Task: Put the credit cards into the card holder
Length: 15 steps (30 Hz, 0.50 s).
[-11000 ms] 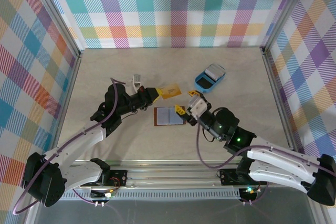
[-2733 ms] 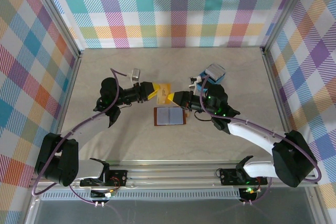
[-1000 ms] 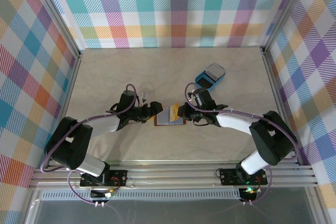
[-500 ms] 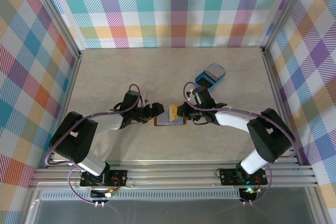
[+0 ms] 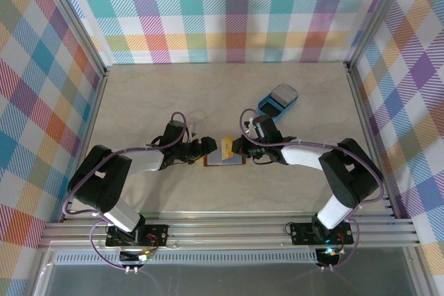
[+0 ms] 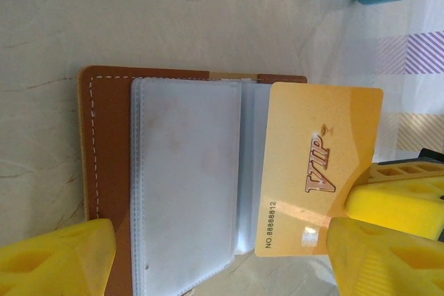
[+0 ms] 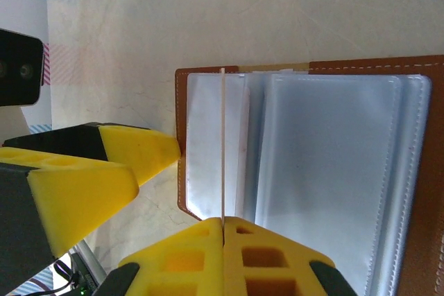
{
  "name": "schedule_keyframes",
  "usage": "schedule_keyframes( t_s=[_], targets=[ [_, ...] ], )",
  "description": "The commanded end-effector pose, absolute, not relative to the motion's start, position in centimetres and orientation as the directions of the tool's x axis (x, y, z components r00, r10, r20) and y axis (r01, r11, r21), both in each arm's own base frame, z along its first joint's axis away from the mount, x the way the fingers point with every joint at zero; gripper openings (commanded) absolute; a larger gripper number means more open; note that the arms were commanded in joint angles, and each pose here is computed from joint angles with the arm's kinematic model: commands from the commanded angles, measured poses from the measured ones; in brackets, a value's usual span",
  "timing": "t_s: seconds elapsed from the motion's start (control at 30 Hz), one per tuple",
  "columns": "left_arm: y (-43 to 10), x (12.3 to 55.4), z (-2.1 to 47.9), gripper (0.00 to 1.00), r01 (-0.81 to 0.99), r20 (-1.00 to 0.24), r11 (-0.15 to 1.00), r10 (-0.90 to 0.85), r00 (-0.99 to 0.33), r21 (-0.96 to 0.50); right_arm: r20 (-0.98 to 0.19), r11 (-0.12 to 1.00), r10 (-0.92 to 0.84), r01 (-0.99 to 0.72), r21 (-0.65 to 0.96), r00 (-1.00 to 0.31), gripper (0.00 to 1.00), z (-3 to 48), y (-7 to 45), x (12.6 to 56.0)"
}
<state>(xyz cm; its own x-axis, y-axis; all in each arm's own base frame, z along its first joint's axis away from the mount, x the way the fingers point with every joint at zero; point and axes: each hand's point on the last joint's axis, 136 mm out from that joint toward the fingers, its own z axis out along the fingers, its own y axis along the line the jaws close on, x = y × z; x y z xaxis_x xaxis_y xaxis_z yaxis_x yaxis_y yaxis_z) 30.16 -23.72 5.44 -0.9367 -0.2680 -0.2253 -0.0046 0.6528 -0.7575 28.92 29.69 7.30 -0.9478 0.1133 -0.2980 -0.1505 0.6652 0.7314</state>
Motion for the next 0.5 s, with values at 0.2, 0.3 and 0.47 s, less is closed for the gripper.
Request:
schedule_keyframes(
  t_s=[0.2, 0.3, 0.47],
  targets=[
    [-24.1, 30.1, 5.0, 0.79, 0.006, -0.232, 0.655, -0.259, -0.938, -0.756, -0.305, 0.667, 0.118, -0.152, 0.729, -0.945, 0.0, 6.5, 29.6, 29.0],
    [-24.1, 30.1, 5.0, 0.79, 0.005, -0.232, 0.656, -0.259, -0.938, -0.755, -0.303, 0.668, 0.118, -0.15, 0.729, -0.946, 0.0, 6.2, 29.5, 28.9],
    [-24.1, 30.0, 5.0, 0.78, 0.001, -0.23, 0.657, -0.261, -0.937, -0.754, -0.292, 0.665, 0.118, -0.143, 0.733, -0.949, 0.0, 5.8, 29.5, 28.7]
  ],
)
